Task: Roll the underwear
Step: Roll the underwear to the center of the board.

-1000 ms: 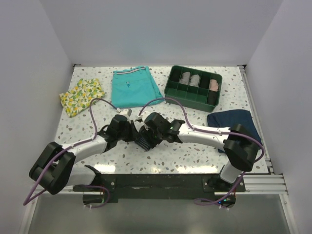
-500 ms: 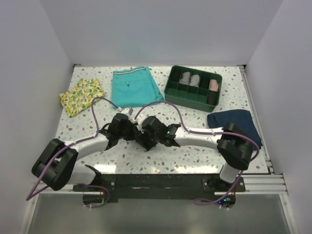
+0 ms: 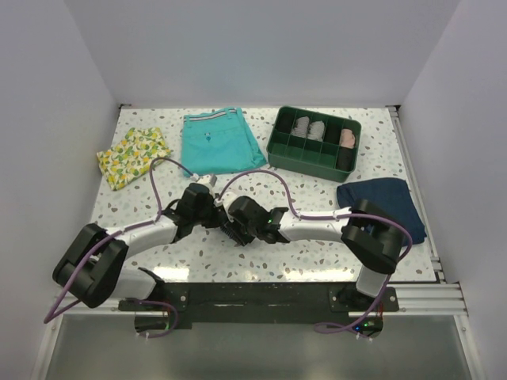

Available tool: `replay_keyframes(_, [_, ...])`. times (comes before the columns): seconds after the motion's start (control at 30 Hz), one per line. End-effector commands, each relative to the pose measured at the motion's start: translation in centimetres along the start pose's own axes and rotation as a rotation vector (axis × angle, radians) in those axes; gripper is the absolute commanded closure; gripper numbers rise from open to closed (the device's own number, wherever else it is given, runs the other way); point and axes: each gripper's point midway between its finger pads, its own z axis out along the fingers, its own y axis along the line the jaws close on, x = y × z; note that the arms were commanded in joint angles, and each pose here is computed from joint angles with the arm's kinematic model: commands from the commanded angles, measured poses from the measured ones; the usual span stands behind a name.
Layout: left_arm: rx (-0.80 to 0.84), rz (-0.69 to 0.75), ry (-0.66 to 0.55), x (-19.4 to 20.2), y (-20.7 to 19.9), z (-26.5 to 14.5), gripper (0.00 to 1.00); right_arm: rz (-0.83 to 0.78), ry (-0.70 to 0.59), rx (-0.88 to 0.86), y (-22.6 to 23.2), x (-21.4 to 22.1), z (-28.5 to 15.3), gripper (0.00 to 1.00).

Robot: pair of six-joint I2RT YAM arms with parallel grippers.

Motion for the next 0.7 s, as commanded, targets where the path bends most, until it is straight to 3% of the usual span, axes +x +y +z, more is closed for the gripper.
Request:
replay_keyframes(0.0, [-0.075, 0.019, 0.079, 1.9, 1.7, -0.5, 0.81, 0.024, 0.074, 0.011, -0.1, 3.1, 1.2, 0.76])
replay_keyframes(0.1, [-0.097, 0.023, 0.043, 0.9, 1.7, -1.2, 0.63, 0.035, 0.094, -0.01, 0.3, 3.9, 1.3, 0.83])
replay_keyframes(0.13, [-0.113, 0.018, 0.029, 0.6, 1.9, -1.4, 0.49, 0.042, 0.097, -0.024, 0.6, 4.1, 1.3, 0.84])
replay_keyframes(0.23, [-0.164, 0.01, -0.03, -1.2, 2.4, -2.5, 0.28, 0.085, 0.106, -0.07, 1.4, 4.7, 1.2, 0.86])
replay_keyframes(0.43, [-0.184, 0.003, -0.13, -4.3, 2.4, -5.0, 0.15, 0.263, 0.09, -0.224, 3.5, 4.3, 1.2, 0.87])
replay_keyframes(0.67, [-0.18, -0.024, -0.164, -4.1, 2.6, -6.5, 0.13, 0.497, 0.052, -0.424, 4.5, 1.9, 0.6, 0.87])
